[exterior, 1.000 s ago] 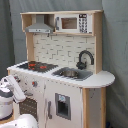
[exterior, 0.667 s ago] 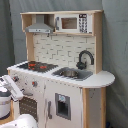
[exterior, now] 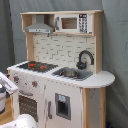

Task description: Play with the kitchen

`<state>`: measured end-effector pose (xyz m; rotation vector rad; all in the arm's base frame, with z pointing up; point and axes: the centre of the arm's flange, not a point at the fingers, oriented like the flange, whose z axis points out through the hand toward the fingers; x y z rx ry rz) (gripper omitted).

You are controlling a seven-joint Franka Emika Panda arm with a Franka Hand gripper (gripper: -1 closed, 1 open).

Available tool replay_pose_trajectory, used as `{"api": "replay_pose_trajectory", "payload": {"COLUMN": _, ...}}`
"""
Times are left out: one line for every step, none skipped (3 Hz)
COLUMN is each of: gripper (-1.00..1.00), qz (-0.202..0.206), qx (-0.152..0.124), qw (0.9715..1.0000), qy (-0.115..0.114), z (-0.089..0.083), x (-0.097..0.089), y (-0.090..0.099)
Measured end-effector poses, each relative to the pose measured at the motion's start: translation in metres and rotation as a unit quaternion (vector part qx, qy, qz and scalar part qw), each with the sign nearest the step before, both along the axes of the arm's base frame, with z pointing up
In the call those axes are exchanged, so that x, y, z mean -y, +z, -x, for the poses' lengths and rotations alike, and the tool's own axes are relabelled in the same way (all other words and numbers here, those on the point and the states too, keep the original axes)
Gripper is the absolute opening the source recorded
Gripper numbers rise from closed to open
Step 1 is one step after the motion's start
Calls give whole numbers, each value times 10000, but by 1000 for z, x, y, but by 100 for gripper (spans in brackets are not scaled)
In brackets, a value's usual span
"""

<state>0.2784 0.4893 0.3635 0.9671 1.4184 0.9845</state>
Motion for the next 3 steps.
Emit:
{"api": "replay_pose_trajectory", "payload": {"gripper": 100, "qz": 459, "qx": 35, "qw": 9989, "qy": 79, "z": -4, "x": -9, "y": 1}}
{"api": "replay_pose_trajectory", "payload": {"gripper": 100, "qz": 946, "qx": 76, "qw": 9954, "qy": 98, "z": -14, "x": -14, "y": 2}}
{"api": "replay_pose_trajectory", "payload": {"gripper": 100, "qz": 1296, "qx": 122, "qw": 9911, "qy": 282, "z": -9, "x": -41, "y": 4}}
